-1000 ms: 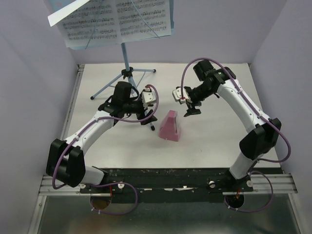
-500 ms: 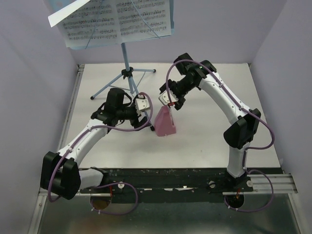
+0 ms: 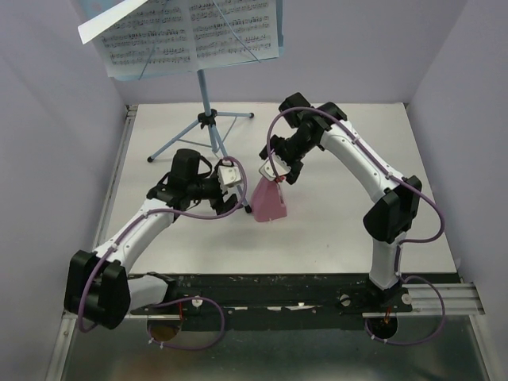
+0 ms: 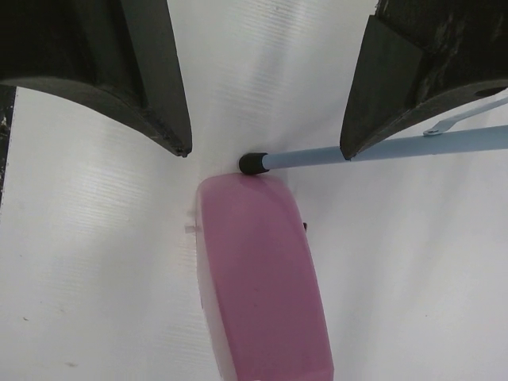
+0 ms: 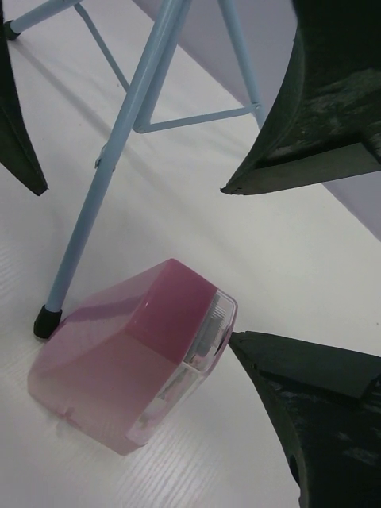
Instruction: Pack up the instrument practice props
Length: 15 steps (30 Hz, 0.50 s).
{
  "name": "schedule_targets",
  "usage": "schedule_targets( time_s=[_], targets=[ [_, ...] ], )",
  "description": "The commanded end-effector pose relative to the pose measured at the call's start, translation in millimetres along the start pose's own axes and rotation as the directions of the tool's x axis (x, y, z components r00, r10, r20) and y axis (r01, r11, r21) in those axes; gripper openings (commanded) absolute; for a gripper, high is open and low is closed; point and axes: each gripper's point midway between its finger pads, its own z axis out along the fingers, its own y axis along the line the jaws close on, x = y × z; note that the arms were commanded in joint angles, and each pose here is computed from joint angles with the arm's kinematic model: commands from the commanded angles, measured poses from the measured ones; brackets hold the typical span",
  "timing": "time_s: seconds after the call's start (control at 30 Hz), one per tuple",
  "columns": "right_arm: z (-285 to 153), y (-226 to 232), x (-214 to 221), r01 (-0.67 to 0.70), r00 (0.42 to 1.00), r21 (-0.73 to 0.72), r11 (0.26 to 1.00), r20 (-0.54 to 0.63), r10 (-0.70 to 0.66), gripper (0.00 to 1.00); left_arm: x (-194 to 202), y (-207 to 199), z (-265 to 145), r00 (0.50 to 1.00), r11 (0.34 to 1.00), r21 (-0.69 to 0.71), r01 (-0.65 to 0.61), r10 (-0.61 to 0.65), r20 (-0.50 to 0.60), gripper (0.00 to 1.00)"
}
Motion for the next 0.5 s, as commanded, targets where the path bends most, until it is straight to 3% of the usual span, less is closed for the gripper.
schedule_targets(
  time_s=[0.0,0.1,0.27,0.47],
  targets=[
    [-5.3,89.7,-46.2,-0.198,0.965,-0.329,0.923,0.099,0.242,0.77,-14.1,22.2,18.5,0.999,1.000,-0.025,0.001,0.000,0.047,0.83],
    [-2.8,91.1,-49.9,-0.301,0.932,-0.334,0.893,0.094,0.349,0.75,-26.2,39.4,32.1,0.997,0.996,-0.088,-0.018,0.024,0.073,0.84],
    [3.2,96.5,-61.6,-0.555,0.789,-0.300,0.776,0.105,0.605,0.69,-43.1,59.0,60.8,0.994,0.987,-0.160,-0.025,0.042,0.104,0.84],
    [6.0,108.6,-69.3,-0.706,0.656,-0.261,0.659,0.112,0.747,0.61,-59.7,68.6,92.4,0.990,0.987,-0.160,0.022,0.001,0.142,0.84]
  ],
)
